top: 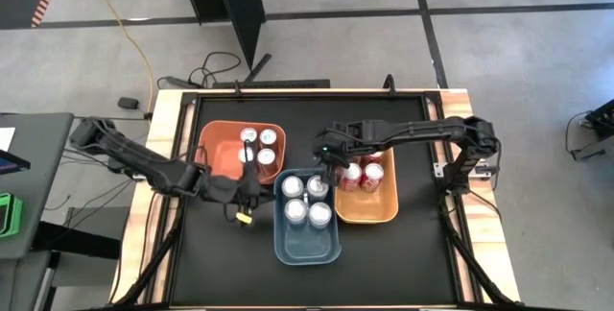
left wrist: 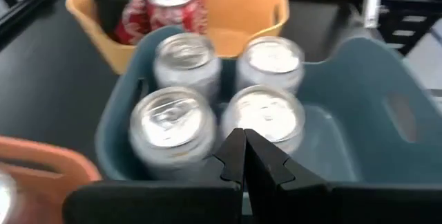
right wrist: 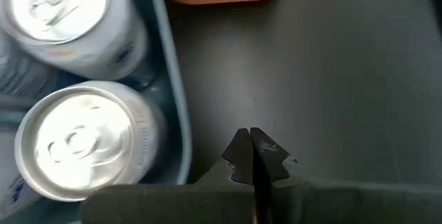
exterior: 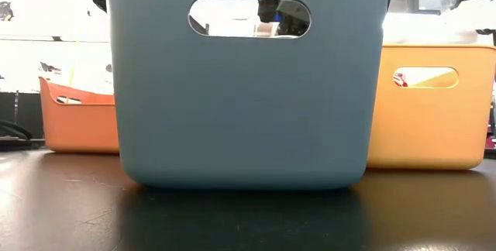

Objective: Sort soda cans
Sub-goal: Move the blue bin to the middle left of the table

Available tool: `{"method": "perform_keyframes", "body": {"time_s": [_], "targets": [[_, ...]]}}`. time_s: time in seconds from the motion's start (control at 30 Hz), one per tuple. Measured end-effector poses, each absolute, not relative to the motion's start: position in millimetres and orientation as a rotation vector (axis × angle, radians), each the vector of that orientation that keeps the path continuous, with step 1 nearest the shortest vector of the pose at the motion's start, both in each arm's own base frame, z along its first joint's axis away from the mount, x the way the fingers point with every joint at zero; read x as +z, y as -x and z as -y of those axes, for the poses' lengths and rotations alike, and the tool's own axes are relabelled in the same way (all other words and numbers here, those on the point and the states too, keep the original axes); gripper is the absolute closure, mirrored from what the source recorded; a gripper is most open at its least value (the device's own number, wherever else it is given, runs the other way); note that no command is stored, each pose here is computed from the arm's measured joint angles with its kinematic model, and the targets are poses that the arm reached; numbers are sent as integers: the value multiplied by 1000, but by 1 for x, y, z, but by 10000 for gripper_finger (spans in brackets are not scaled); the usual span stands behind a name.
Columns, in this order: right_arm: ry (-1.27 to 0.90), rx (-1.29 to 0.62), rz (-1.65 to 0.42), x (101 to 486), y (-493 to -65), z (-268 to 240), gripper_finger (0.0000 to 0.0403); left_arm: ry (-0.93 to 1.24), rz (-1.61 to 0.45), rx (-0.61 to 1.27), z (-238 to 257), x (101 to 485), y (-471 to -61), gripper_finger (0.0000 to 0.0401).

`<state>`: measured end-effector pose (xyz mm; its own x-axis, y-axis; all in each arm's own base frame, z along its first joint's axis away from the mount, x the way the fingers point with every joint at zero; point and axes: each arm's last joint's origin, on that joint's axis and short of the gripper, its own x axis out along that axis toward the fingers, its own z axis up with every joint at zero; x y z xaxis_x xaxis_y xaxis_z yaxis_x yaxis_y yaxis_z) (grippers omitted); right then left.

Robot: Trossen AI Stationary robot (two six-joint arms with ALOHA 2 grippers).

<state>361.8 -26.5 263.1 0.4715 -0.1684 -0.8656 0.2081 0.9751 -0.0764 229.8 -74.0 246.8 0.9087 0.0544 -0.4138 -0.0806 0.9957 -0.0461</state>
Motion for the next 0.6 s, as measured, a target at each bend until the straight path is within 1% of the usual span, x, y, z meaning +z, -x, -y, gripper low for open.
{"method": "perform_keyframes", "body": {"time_s": [0.27,0.6], "targets": [[-90,-248,-1045,262,-363,18,398,36,-406,22,95,247,-223,401],[-111,-286,-1098,236,-376,18,398,-43,-412,-84,118,247,-211,401]]}}
